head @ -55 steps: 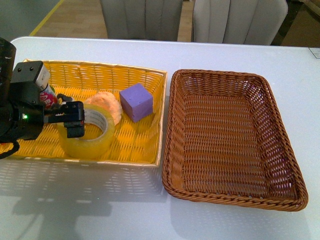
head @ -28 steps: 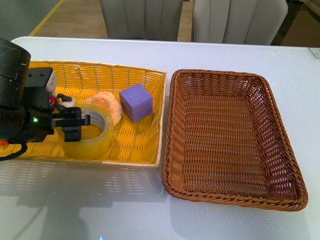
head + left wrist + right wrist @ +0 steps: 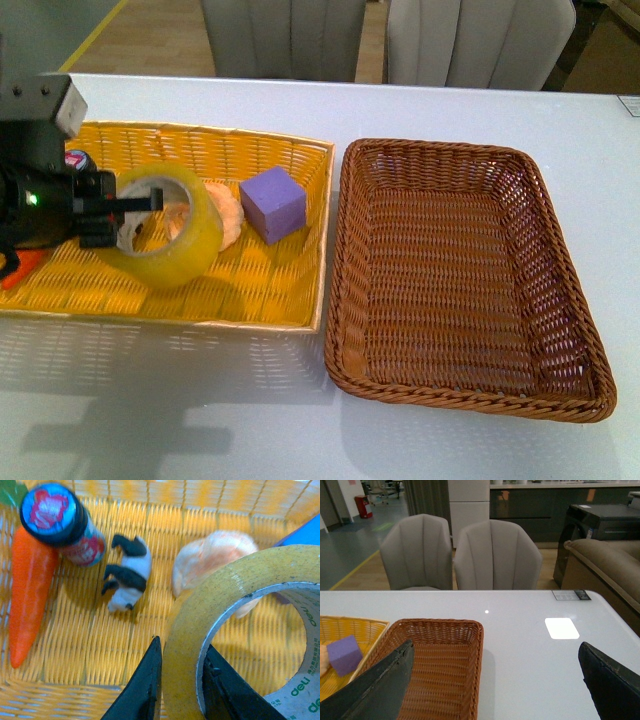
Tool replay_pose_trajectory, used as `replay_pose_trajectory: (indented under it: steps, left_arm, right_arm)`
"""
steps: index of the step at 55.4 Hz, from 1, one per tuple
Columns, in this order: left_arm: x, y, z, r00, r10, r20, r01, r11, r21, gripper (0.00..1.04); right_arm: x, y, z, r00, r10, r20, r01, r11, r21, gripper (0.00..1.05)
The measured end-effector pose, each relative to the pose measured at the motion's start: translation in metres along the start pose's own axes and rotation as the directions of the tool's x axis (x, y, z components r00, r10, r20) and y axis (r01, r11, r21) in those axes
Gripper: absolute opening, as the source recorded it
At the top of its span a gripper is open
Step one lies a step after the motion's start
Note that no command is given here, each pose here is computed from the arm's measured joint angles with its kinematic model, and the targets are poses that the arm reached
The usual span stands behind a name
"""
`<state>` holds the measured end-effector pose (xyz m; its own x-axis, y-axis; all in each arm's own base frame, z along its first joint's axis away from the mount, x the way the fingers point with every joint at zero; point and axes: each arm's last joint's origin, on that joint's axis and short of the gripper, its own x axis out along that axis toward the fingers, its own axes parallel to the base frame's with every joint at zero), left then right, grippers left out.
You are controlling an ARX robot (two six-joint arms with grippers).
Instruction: Move tape to another basket
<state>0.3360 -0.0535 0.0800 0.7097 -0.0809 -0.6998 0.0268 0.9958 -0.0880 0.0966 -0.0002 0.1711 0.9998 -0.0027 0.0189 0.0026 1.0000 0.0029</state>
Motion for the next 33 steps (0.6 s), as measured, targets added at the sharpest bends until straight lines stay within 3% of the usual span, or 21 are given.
replay_pose_trajectory:
  steps: [14,33]
  left_arm:
    - [-0.019,-0.040,0.030,0.996,-0.073,0.055,0.069,0.995,0.071,0.15]
    - [-0.001,-0.113,0.047,0.980,-0.201,0.005,0.199,0.972,0.129,0.15]
  right_arm:
    - [0.000,0.000,0.000,1.000,0.000,0.000,0.000,1.000,0.000,0.96]
    - [0.000,0.000,0.000,1.000,0.000,0.000,0.000,1.000,0.000,0.96]
